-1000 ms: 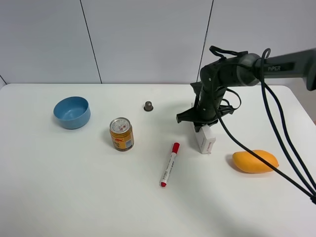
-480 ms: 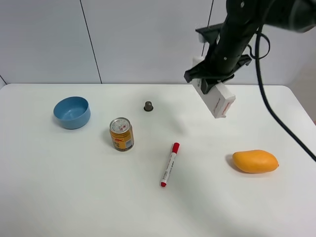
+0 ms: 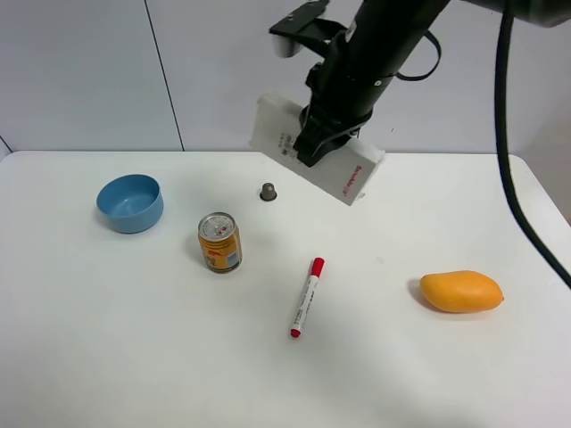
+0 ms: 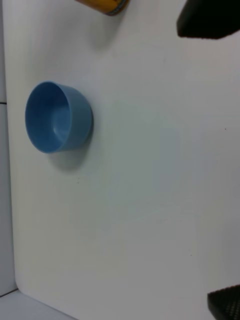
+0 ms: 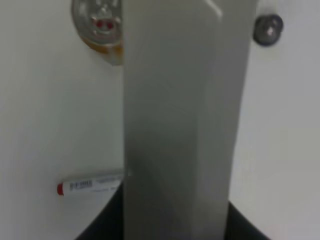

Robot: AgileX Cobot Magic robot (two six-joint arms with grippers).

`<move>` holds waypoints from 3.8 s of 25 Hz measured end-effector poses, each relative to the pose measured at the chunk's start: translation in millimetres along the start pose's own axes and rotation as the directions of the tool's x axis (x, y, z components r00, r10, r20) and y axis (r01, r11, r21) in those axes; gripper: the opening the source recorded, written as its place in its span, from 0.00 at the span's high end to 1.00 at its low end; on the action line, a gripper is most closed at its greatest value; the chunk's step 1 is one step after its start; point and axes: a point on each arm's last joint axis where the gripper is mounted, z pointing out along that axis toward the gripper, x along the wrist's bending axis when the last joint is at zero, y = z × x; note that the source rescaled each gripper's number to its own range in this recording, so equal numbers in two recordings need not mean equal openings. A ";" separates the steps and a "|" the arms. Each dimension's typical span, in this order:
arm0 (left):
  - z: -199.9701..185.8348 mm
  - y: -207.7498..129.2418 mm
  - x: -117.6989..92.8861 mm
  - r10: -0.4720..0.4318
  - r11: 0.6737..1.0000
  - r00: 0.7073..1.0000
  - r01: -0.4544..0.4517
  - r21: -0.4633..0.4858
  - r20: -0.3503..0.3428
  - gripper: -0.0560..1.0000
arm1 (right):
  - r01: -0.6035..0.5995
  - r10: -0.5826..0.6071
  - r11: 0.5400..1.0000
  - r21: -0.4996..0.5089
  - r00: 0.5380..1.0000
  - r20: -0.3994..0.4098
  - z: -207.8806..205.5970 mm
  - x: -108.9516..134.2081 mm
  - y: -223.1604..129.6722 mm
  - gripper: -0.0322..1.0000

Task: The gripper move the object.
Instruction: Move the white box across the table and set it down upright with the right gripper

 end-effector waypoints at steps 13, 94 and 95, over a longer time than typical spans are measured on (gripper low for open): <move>0.0 0.0 0.0 0.000 1.000 1.000 0.000 0.000 0.000 0.00 | 0.158 -0.161 0.973 -0.168 0.987 -0.002 52.6 102.3 61.9 0.96; 0.0 0.0 0.0 0.000 1.000 1.000 0.000 0.000 0.000 0.00 | 0.178 -0.167 0.978 0.113 0.981 -0.096 226.0 134.6 33.8 0.94; 0.0 0.0 0.0 0.000 1.000 1.000 0.000 0.000 0.000 0.00 | 0.178 -0.167 0.977 0.116 0.981 -0.098 225.4 134.7 33.6 0.89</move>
